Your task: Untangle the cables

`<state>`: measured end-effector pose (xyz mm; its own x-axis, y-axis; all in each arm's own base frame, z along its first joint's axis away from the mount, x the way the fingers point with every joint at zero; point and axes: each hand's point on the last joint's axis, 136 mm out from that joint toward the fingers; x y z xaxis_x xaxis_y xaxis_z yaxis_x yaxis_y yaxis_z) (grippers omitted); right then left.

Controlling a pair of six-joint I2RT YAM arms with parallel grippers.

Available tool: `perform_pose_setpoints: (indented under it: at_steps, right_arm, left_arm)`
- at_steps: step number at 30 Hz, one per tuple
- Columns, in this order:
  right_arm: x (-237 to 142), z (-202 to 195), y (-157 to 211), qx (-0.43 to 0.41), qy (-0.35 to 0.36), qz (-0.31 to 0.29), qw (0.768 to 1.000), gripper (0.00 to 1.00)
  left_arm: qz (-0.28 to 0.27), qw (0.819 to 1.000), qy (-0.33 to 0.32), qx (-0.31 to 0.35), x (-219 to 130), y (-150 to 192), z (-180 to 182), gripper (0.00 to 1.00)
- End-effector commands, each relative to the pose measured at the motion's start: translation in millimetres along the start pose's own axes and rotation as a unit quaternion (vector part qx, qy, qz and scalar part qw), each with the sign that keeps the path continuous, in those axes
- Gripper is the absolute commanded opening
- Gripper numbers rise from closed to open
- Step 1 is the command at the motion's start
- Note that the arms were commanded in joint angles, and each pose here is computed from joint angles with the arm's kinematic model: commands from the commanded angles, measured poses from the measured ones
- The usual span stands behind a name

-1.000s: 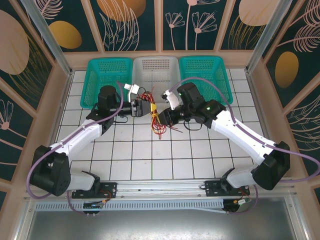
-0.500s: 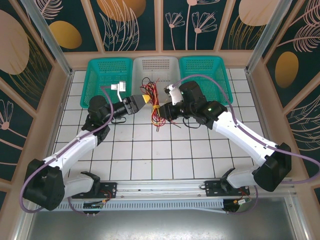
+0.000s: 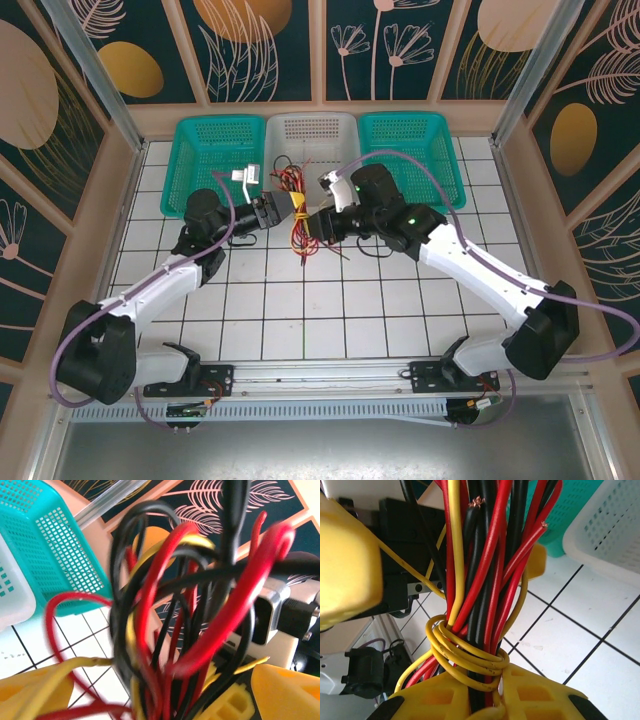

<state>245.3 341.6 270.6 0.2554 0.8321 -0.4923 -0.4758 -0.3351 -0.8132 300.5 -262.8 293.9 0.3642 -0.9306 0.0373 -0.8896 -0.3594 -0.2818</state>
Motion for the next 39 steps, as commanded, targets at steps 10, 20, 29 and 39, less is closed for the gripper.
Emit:
perform_pose_setpoints:
  at_steps: [10, 20, 29, 39]
  right_arm:
    - [4.6, 17.6, -7.4, -0.013, -0.033, -0.012, 0.999, 0.19]
    - [-33.1, -42.7, -17.2, 0.020, 0.178, -0.047, 0.983, 0.59]
    - [-135.8, -33.5, -28.9, 0.054, 0.188, -0.286, 0.938, 0.83]
    - [-79.6, -25.3, -39.1, 0.071, 0.053, -0.173, 0.981, 0.64]
  left_arm:
    - [0.033, 0.999, 0.028, 0.018, 11.5, 2.2, -10.7, 0.29]
    - [-0.021, 0.999, 0.011, 0.041, 9.9, -15.6, -8.1, 0.01]
    - [-0.052, 0.998, 0.024, 0.037, 14.3, -32.4, -17.2, 0.00]
    - [-0.047, 0.998, 0.023, 0.044, 16.9, -34.6, -22.1, 0.00]
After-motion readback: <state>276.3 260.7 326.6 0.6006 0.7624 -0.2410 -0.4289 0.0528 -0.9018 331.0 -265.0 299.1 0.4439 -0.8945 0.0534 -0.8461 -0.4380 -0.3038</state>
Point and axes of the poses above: each hand's point on the last joint's axis, 136 mm out from that joint toward the fingers, its own x axis out along the fingers, its own z axis along the line the jaws close on, y = z × x, and after that the axes turned 15 degrees about -x, right-handed
